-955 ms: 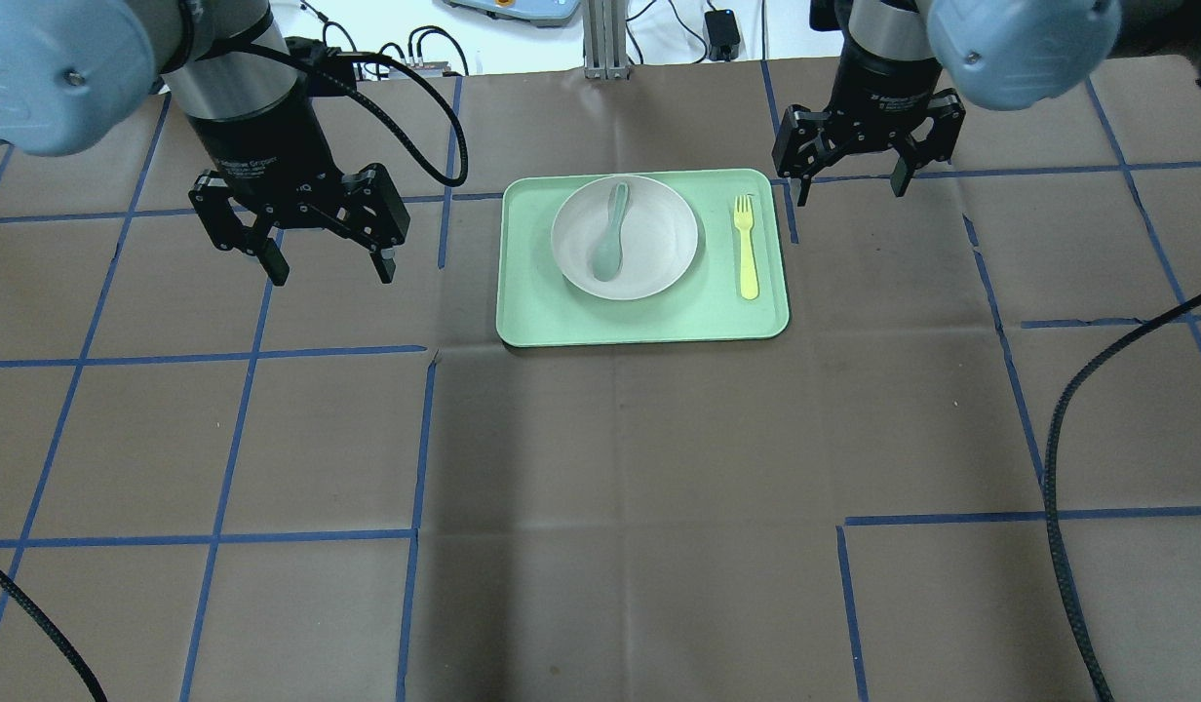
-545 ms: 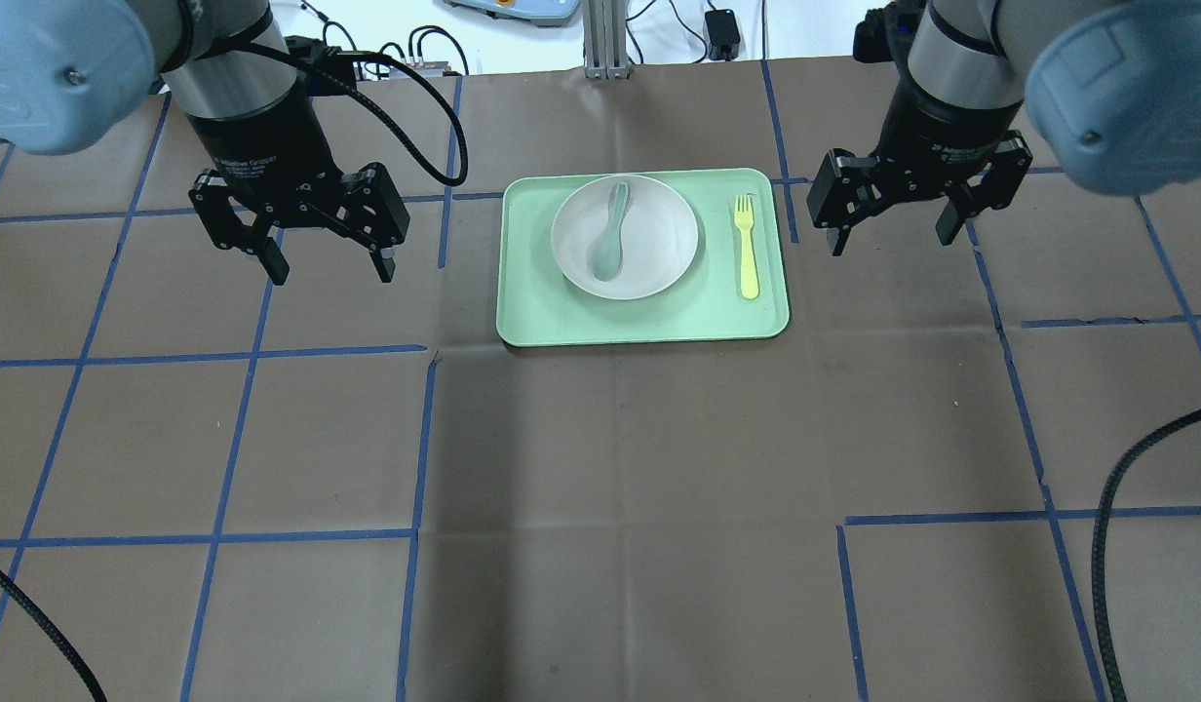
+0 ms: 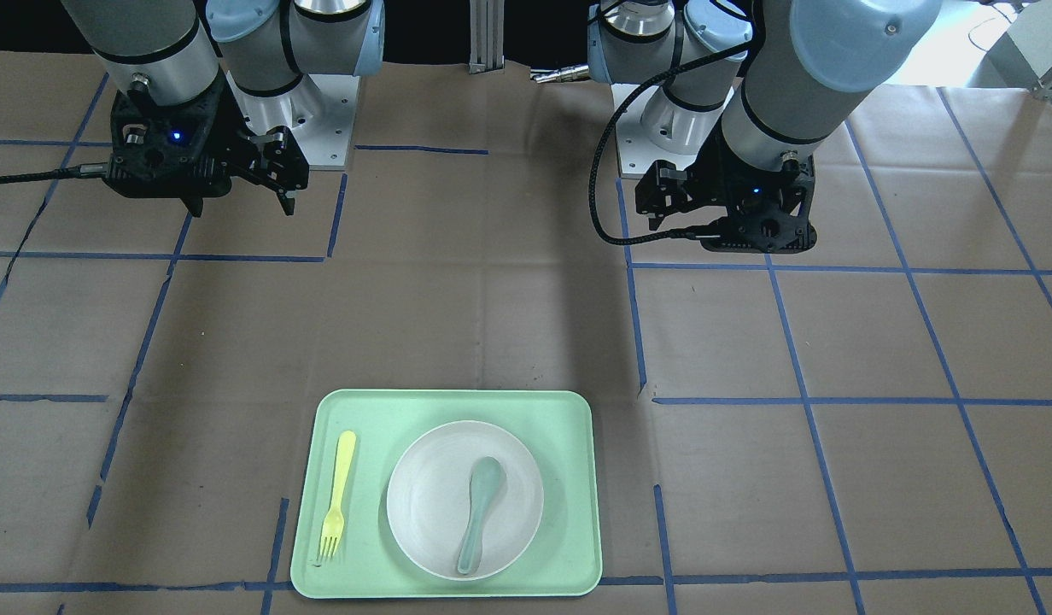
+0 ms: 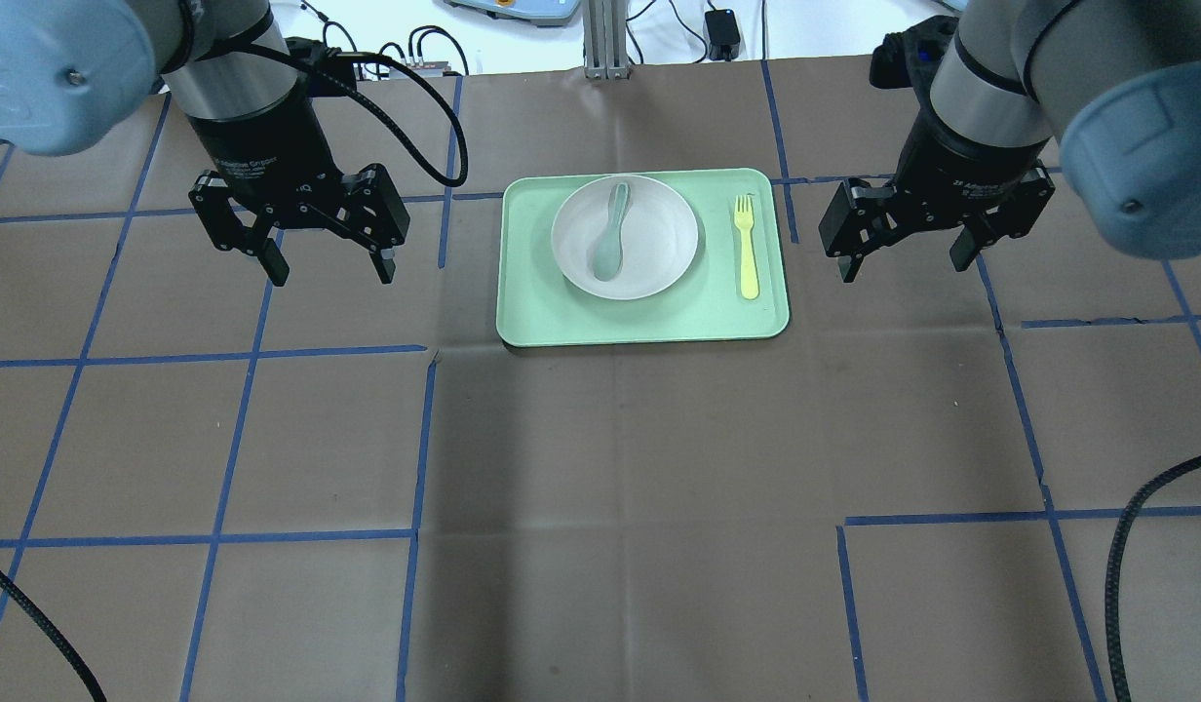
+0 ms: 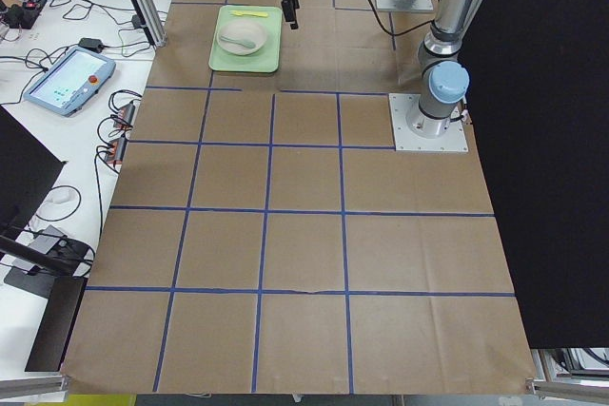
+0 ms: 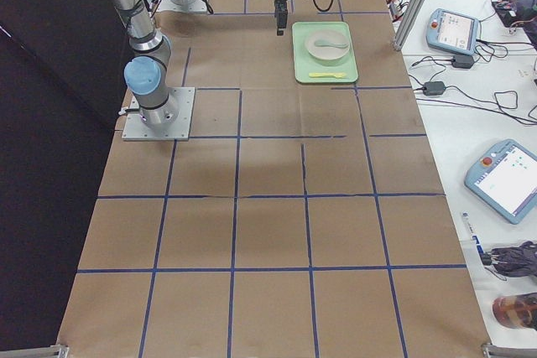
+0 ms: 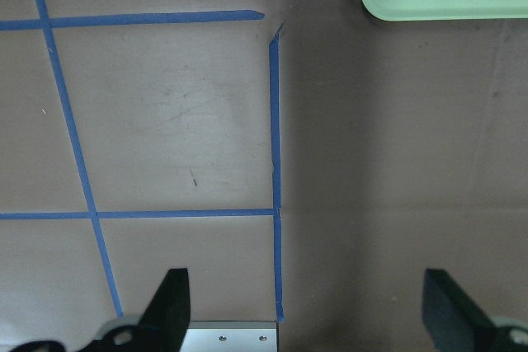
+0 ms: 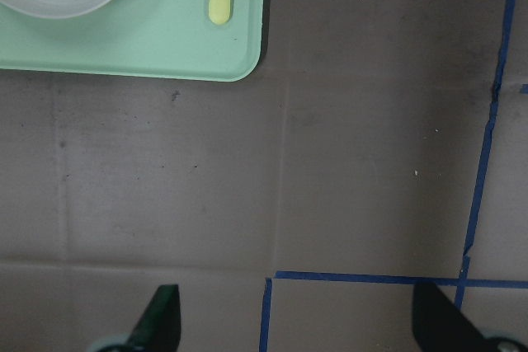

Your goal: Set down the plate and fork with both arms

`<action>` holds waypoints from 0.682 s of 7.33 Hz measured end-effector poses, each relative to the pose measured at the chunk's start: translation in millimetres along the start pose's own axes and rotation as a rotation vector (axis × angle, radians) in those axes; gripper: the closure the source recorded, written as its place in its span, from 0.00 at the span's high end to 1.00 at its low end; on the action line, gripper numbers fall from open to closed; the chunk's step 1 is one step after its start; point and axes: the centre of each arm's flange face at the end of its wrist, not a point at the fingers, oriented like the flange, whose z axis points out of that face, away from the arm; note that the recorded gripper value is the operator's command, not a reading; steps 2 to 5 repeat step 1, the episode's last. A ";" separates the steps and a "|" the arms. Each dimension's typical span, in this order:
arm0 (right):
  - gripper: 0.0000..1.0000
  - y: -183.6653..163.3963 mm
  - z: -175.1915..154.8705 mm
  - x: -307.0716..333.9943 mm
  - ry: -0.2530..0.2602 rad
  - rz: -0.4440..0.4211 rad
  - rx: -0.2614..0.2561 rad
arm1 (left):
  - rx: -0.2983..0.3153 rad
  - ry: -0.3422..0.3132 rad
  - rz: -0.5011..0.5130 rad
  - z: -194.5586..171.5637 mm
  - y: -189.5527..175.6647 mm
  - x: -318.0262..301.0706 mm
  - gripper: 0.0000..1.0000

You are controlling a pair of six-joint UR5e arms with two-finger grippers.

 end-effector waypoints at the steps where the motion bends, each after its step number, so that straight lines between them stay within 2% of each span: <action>1: 1.00 -0.2 -0.1 0.2 0.001 0.001 0.000 | 0.000 0.000 0.001 0.0 -0.1 0.0 1.00; 5: 1.00 -0.2 -0.1 0.2 0.001 0.001 0.000 | 0.000 0.000 0.001 0.0 -0.1 0.0 1.00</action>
